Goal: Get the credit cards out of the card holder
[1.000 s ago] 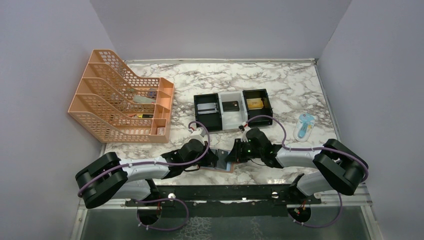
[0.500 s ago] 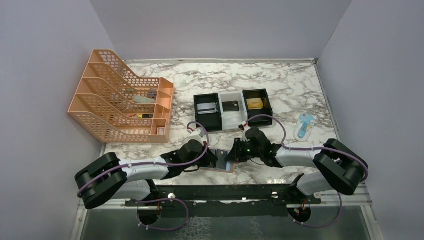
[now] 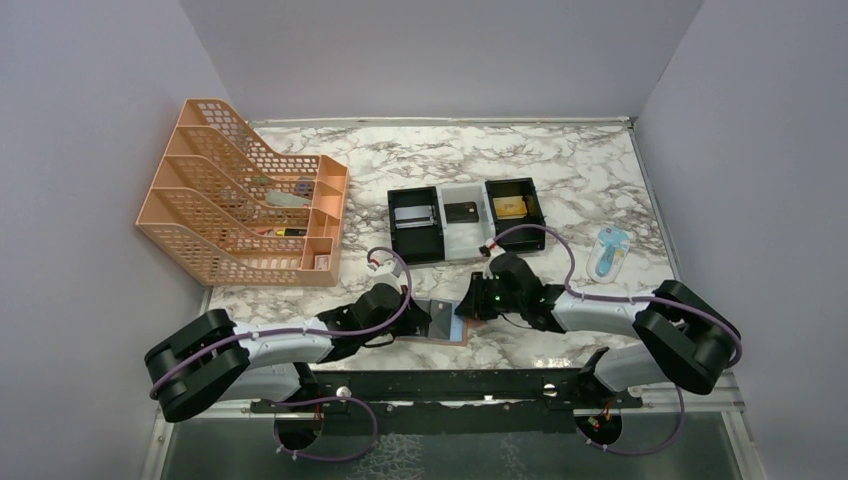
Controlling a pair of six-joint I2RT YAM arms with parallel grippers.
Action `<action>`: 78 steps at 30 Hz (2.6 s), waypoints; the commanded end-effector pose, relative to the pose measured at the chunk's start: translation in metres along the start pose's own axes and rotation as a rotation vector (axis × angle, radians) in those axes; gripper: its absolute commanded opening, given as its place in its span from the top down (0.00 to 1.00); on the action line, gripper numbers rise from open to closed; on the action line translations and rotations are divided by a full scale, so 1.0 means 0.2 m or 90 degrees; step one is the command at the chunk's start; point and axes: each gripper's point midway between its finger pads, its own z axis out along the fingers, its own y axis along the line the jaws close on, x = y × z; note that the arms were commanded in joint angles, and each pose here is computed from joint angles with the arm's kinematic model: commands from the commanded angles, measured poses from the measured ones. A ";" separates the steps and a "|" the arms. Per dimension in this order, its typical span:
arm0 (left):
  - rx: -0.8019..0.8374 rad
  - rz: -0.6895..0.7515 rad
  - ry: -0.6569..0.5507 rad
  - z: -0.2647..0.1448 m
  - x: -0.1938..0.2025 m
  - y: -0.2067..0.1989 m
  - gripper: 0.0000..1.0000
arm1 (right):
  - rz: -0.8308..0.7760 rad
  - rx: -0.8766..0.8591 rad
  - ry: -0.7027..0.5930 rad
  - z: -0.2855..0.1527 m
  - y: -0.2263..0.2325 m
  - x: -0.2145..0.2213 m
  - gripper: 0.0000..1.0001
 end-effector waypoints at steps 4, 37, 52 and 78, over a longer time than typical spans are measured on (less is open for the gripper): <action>0.000 0.005 -0.008 -0.01 0.00 0.01 1.00 | -0.058 0.047 0.022 -0.06 -0.09 0.04 0.84; 0.057 0.039 0.005 -0.02 -0.02 -0.11 0.87 | 0.008 -0.004 0.099 0.06 -0.05 0.17 0.76; 0.060 0.028 -0.013 -0.05 -0.03 -0.08 1.00 | 0.008 0.009 0.100 0.06 -0.07 0.17 0.77; -0.011 0.031 0.003 0.02 0.01 0.04 0.71 | 0.010 0.010 0.106 0.07 -0.08 0.19 0.78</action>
